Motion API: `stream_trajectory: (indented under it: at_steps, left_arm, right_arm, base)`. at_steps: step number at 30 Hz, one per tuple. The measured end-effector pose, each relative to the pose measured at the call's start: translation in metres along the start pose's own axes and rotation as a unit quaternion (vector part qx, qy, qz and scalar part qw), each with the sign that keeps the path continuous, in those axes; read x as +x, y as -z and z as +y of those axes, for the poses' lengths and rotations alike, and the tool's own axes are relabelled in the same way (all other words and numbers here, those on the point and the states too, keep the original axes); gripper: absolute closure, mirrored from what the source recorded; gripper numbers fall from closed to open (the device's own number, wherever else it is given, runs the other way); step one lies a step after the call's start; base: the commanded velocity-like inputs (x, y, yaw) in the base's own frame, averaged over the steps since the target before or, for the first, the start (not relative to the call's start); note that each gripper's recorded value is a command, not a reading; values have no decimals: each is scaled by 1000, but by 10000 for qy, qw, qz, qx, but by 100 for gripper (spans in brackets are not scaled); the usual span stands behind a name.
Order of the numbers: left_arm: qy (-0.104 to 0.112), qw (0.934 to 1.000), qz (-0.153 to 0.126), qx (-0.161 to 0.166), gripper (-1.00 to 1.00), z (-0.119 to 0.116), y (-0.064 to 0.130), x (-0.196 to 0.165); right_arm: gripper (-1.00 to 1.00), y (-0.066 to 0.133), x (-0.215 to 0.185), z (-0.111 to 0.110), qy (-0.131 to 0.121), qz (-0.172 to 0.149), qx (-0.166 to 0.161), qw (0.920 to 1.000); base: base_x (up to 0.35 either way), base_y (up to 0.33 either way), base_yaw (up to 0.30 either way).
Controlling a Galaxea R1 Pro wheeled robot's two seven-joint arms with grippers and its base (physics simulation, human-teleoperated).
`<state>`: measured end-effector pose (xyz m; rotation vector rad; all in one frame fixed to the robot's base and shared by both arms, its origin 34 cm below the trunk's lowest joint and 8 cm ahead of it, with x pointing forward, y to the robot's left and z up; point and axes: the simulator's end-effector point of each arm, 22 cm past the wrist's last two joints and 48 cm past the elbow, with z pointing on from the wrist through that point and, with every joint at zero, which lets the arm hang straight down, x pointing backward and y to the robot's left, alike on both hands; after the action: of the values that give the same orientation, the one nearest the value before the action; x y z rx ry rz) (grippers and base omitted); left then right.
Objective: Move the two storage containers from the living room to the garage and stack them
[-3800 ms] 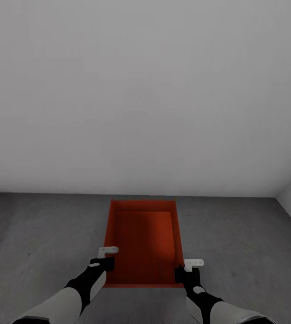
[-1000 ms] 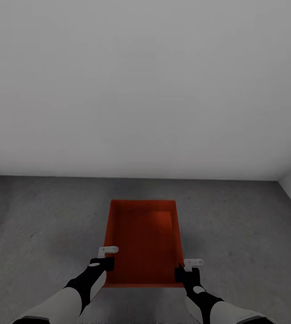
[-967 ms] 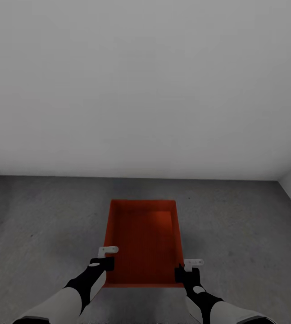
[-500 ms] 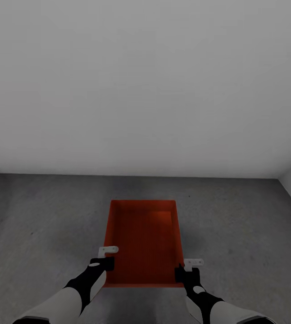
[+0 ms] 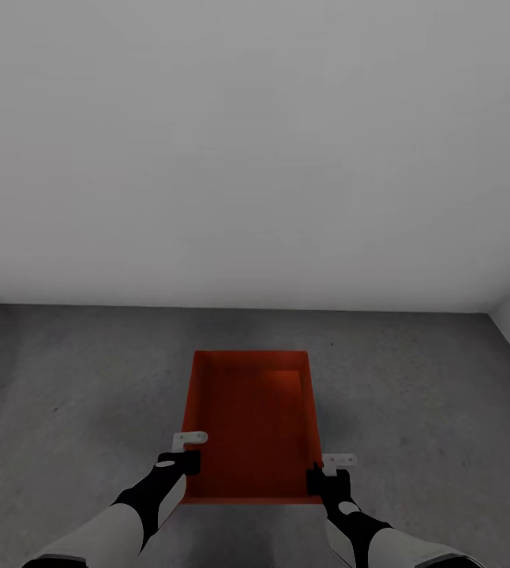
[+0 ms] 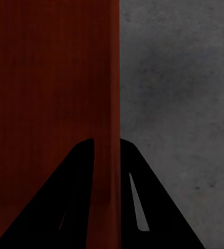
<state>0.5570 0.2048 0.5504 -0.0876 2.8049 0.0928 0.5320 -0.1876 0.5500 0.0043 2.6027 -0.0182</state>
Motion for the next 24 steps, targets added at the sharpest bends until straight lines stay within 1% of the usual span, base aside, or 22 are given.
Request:
stream_trajectory:
  at_steps: [24]
  left_arm:
    - [-2,10000,-4,0,100,-2,-29,5]
  right_arm:
    - [100,-27,11,0,-2,-4,1,10000]
  base:
    - [0,0,0]
